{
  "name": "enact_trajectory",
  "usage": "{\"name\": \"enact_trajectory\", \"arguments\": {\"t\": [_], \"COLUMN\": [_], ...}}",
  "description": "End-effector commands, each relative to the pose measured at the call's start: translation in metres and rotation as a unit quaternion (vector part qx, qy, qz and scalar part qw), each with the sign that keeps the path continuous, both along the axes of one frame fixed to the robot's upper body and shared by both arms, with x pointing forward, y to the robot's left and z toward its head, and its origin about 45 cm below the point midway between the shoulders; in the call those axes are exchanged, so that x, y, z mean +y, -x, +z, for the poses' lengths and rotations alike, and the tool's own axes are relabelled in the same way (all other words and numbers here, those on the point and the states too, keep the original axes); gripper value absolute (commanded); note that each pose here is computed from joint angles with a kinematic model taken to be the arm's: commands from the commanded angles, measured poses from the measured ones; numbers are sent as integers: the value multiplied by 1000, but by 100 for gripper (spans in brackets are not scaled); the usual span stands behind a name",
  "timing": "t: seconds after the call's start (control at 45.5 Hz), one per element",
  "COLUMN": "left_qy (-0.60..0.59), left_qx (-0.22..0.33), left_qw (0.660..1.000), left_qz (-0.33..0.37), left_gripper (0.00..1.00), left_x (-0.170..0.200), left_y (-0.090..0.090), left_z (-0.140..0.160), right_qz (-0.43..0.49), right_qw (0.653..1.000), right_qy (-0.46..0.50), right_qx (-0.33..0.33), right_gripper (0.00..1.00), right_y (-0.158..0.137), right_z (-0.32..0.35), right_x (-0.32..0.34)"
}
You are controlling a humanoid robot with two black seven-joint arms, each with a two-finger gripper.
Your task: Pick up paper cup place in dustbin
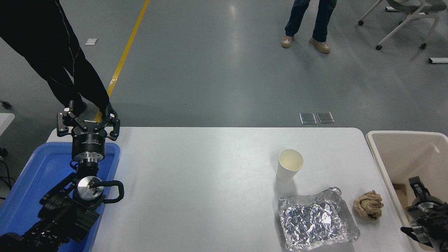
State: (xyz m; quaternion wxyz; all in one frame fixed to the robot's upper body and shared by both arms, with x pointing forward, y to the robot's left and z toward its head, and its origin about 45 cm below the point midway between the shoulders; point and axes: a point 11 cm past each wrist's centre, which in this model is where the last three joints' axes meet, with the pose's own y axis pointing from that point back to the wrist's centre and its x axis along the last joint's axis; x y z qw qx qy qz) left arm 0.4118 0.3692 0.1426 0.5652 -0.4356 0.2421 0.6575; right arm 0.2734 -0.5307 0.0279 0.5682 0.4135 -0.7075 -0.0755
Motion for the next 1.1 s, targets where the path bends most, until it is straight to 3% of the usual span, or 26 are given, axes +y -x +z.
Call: {"name": "enact_trajectory", "arguments": {"t": [0.0, 0.22, 0.593, 0.703, 0.813, 1.011, 1.077], "left_qy": [1, 0, 0, 1, 0, 1, 0], "left_qx": [1, 0, 0, 0, 0, 1, 0], "left_qw": [1000, 1000, 1000, 1000, 1000, 1000, 1000], "left_qz": [-1, 0, 0, 2, 2, 2, 0], "left_gripper": [99, 99, 99, 99, 99, 99, 99], "left_x": [-1, 0, 0, 1, 1, 1, 0], "left_y": [0, 0, 0, 0, 0, 1, 0], "left_z": [0, 0, 0, 0, 0, -1, 0], "right_qz": [2, 3, 20, 42, 95, 112, 118], "right_qw": [1000, 1000, 1000, 998, 993, 992, 991], "right_qy": [-2, -6, 0, 38, 65, 66, 51], "right_qx": [-3, 2, -17, 7, 26, -7, -30], "right_gripper": [100, 100, 100, 100, 100, 100, 100], "right_y": [-4, 0, -26, -21, -38, -75, -99], "right_z": [0, -5, 13, 24, 30, 54, 71], "right_x": [4, 8, 9, -12, -2, 11, 22]}}
